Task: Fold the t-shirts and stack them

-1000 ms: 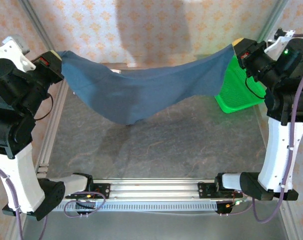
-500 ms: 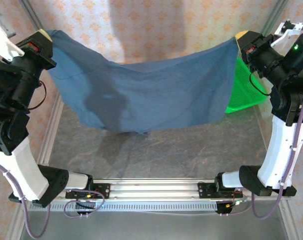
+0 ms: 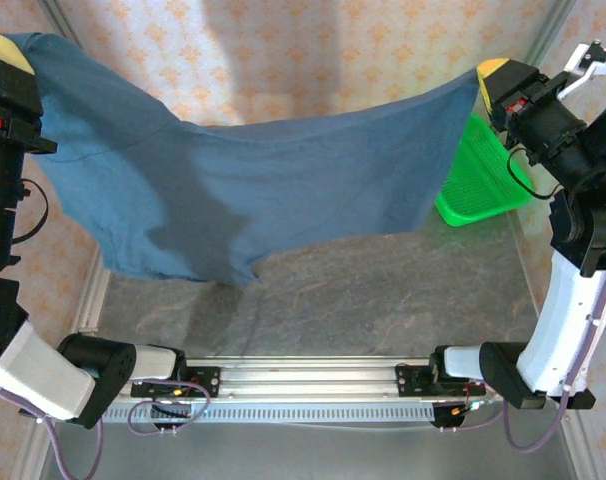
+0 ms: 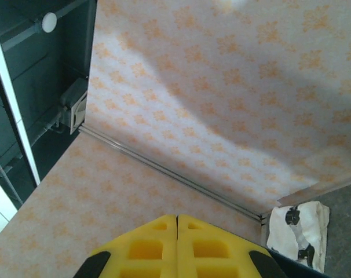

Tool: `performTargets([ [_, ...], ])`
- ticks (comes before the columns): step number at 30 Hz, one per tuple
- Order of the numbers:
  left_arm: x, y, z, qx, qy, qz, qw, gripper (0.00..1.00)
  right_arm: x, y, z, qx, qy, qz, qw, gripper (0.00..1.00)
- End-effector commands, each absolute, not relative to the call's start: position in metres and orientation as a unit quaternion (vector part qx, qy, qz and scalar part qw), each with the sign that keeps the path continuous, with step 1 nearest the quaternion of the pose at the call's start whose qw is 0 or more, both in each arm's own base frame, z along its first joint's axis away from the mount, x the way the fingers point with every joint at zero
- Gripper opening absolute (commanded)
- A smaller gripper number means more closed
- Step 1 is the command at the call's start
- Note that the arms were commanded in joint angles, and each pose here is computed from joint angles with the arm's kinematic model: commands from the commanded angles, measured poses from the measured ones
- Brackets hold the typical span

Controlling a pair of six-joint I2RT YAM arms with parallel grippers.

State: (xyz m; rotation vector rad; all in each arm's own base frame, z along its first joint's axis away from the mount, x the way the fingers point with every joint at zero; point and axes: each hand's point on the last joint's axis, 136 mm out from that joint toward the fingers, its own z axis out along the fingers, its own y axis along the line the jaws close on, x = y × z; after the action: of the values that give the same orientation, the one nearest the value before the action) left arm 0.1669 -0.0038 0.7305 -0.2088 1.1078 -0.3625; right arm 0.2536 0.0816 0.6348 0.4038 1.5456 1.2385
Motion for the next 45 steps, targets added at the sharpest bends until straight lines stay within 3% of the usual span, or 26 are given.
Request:
performTargets([
  [1, 0.173, -0.008, 0.738, -0.076, 0.513, -0.158, 0.84, 0.0, 0.241, 0.087, 0.649, 0.166, 0.631, 0.554, 0.517, 0.0],
  [6, 0.192, -0.007, 0.723, -0.072, 0.544, -0.131, 0.826, 0.0, 0.253, 0.08, 0.624, 0.188, 0.659, 0.516, 0.513, 0.0],
  [11, 0.244, -0.016, 0.686, -0.049, 0.61, -0.105, 0.784, 0.0, 0.284, 0.075, 0.575, 0.215, 0.705, 0.475, 0.481, 0.0],
  [26, 0.476, -0.014, 0.454, -0.061, 0.825, 0.013, 0.562, 0.0, 0.446, 0.018, 0.309, 0.303, 0.866, 0.226, 0.328, 0.0],
  [32, 0.505, -0.008, 0.422, -0.079, 0.833, 0.032, 0.546, 0.0, 0.485, 0.014, 0.28, 0.298, 0.868, 0.216, 0.333, 0.0],
  [45, 0.559, -0.019, 0.295, -0.093, 0.893, 0.02, 0.441, 0.0, 0.539, 0.007, 0.191, 0.315, 0.887, 0.19, 0.28, 0.0],
])
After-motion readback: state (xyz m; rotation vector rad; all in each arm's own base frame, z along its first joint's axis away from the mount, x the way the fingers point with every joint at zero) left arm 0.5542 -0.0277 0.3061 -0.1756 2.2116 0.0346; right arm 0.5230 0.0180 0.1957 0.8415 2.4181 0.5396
